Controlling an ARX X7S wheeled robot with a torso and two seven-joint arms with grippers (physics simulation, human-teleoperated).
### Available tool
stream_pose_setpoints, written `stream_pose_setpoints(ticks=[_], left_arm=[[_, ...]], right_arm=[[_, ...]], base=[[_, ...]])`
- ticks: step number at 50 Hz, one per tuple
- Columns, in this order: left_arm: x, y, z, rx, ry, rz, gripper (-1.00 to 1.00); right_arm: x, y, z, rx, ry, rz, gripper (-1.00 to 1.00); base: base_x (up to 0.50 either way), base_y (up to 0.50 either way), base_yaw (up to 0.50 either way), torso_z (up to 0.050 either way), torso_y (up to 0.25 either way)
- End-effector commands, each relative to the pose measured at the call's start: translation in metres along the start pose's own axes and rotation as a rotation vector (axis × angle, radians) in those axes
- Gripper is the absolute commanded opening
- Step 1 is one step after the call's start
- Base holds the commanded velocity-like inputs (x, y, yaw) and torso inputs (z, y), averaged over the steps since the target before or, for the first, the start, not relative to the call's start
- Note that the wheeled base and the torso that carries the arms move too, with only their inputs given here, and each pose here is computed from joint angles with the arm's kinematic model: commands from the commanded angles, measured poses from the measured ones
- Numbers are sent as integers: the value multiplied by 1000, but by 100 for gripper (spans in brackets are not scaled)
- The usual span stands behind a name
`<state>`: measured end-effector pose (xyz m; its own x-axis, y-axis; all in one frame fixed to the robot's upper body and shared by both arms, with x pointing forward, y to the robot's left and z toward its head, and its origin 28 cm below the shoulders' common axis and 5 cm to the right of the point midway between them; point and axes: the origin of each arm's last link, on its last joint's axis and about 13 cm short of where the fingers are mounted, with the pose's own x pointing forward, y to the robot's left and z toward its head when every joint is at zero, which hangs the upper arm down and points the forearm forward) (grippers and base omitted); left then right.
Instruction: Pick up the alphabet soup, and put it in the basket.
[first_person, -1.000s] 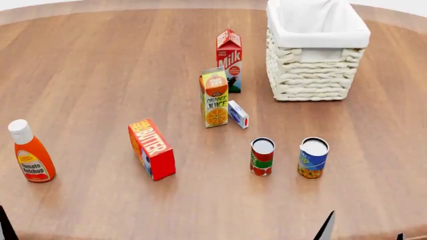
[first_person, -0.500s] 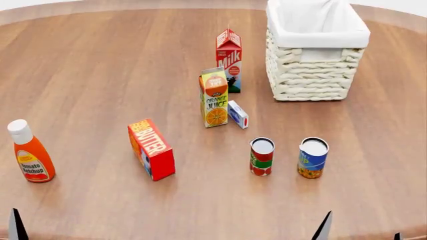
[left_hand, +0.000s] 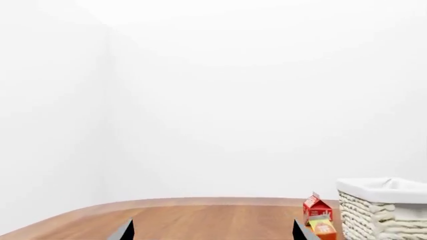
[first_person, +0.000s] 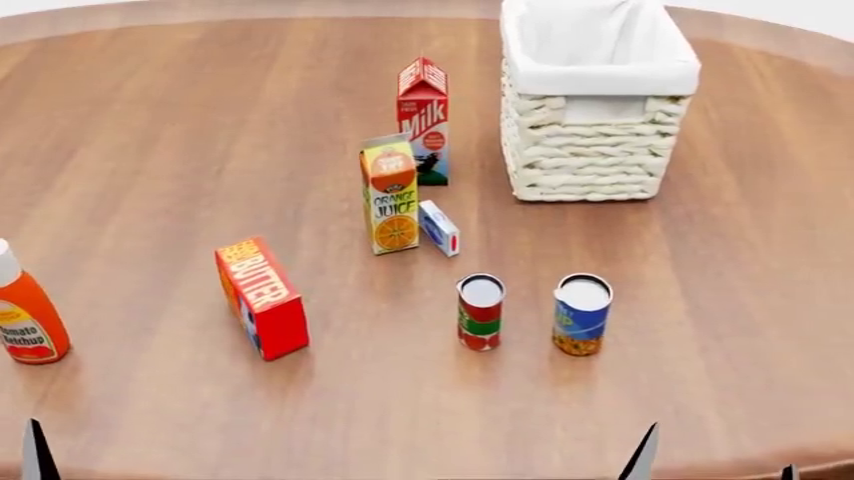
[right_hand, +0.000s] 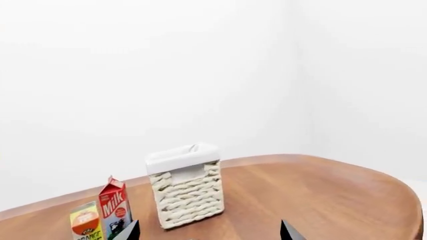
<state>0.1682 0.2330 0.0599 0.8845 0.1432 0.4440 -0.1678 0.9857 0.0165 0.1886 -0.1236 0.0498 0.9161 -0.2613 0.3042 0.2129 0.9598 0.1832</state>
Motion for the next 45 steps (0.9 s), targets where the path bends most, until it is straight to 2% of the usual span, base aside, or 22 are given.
stream_pose_setpoints(ticks=[1,45], left_arm=[[-1,-1,1,4,-2,-4,100],[-1,-1,1,6,-13,-5,100]], right_arm=[[0,0,0,0,2,1,100],[-1,2,-2,4,5,32,100]], base=[[-8,-258,0,0,0],[-6,-247,0,0,0]])
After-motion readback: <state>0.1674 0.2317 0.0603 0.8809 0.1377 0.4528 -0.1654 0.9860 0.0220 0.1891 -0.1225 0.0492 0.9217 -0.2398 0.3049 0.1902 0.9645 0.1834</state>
